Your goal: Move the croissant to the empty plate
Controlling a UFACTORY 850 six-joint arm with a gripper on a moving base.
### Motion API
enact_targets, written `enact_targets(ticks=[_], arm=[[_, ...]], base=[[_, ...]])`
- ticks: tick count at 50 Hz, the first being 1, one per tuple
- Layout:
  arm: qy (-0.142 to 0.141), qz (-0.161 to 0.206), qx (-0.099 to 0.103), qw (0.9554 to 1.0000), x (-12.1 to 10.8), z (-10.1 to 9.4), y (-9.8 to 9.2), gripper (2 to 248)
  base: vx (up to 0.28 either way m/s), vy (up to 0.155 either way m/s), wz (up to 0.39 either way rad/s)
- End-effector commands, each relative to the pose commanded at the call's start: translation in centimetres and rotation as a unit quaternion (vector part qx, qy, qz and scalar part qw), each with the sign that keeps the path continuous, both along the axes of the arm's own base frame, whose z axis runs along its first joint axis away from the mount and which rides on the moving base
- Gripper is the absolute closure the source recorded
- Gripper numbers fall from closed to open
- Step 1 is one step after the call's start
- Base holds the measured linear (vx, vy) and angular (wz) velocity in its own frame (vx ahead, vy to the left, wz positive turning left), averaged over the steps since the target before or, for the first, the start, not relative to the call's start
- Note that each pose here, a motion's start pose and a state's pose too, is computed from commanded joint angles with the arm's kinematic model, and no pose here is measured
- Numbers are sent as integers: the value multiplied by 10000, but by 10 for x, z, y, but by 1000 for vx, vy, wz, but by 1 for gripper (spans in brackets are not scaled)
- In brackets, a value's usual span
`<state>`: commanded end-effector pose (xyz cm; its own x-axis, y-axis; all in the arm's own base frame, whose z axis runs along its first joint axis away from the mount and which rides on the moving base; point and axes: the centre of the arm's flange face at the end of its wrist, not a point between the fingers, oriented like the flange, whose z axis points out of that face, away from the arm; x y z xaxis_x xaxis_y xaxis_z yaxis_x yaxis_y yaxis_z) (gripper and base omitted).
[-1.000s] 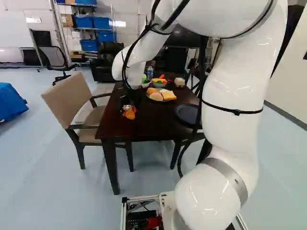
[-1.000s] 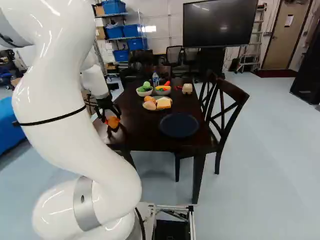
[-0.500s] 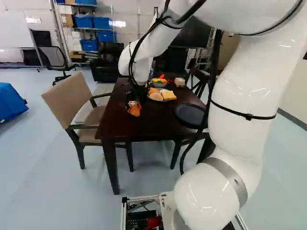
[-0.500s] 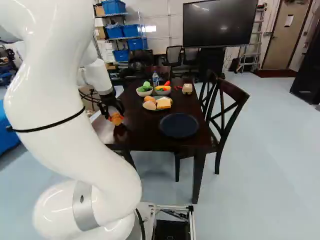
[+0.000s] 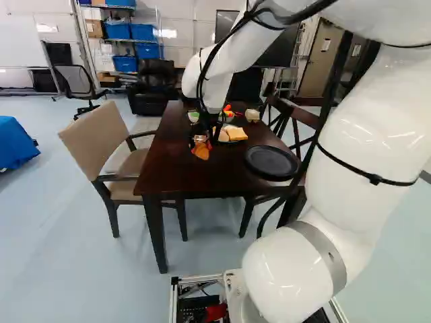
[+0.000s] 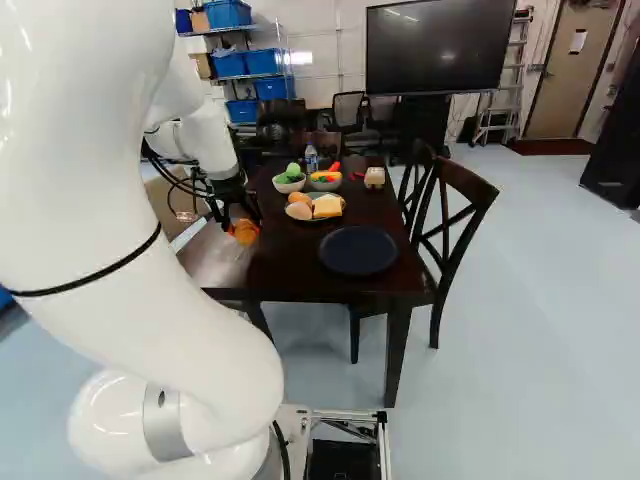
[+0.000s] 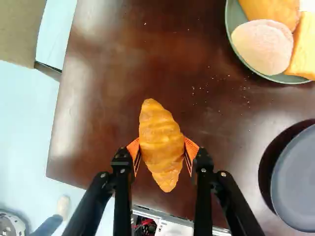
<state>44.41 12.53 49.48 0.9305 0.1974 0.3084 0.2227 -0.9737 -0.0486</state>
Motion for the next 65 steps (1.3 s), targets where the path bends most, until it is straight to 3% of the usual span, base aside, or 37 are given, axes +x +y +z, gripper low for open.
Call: enact_targets(ticks=[18,40,65], arm=[[-260,-354,39,9990,-5,24,-36,121],[-615,-658,-97,9959,-12,52,-80,121],[-604,-1165,-129,9913,-1,53,-124,121]], base=[[0,0,0],[0,0,0],[0,0,0]])
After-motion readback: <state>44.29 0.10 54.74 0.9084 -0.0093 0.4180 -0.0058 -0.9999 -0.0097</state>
